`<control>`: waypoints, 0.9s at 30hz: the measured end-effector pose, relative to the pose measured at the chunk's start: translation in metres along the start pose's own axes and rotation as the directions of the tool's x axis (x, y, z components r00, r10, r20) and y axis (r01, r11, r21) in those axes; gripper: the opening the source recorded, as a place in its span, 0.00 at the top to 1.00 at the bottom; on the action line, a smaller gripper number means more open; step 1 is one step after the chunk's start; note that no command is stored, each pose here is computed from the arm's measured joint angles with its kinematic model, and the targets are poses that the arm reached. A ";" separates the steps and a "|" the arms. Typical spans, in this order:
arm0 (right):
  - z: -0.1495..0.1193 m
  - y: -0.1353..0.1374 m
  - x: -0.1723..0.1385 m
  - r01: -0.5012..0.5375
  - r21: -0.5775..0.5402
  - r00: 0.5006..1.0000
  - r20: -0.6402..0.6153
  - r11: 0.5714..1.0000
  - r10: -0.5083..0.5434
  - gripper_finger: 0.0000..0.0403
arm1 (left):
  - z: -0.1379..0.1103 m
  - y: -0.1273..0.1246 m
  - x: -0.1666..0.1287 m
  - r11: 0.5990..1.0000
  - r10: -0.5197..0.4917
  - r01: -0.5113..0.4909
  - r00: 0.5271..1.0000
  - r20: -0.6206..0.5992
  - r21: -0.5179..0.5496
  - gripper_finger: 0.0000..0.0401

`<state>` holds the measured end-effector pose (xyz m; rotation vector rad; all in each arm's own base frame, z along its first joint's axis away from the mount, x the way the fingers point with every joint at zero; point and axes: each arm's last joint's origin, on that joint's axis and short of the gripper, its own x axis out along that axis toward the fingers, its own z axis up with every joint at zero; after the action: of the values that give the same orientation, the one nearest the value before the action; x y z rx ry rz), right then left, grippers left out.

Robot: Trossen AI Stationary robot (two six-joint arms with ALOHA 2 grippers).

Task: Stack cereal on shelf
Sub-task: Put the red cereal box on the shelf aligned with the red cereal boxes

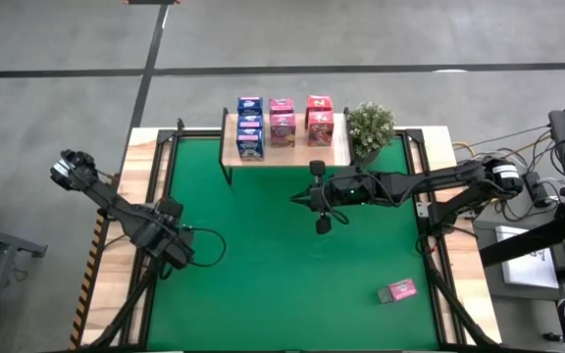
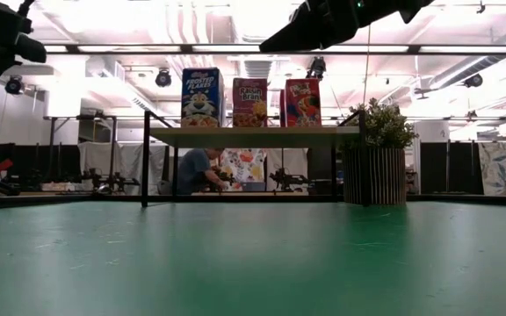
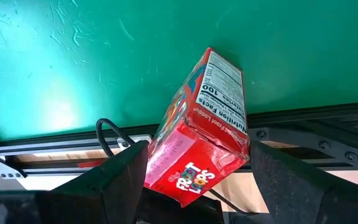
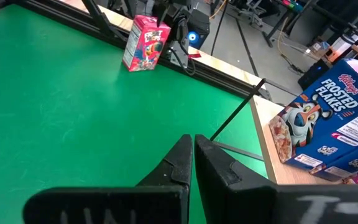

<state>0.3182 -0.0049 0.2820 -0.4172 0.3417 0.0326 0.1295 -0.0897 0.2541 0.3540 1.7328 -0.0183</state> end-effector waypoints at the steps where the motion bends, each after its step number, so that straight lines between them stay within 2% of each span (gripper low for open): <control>1: 0.000 0.000 0.000 0.000 0.000 1.000 0.000 1.000 0.000 0.98 | 0.000 0.000 0.001 1.000 0.001 -0.001 1.000 -0.002 0.000 0.35; 9: 0.000 0.000 0.000 0.000 0.000 1.000 -0.001 1.000 0.000 0.98 | -0.007 0.001 0.016 1.000 0.008 -0.008 0.999 -0.040 0.004 0.35; 14: 0.000 0.000 0.000 0.000 0.000 1.000 -0.001 1.000 0.000 0.98 | -0.003 -0.002 0.023 1.000 -0.005 0.005 1.000 -0.010 0.002 0.36; 23: 0.000 0.000 0.000 0.000 0.000 1.000 -0.001 1.000 0.000 0.98 | 0.000 -0.002 0.022 1.000 -0.007 0.007 1.000 -0.005 -0.006 0.56; 27: 0.000 0.000 0.000 -0.001 0.001 1.000 -0.002 1.000 0.001 0.98 | 0.000 -0.002 0.022 1.000 -0.007 0.007 1.000 -0.005 -0.009 0.61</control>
<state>0.3183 -0.0050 0.2816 -0.4161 0.3438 0.0324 0.1253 -0.0869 0.2330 0.3409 1.7387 -0.0146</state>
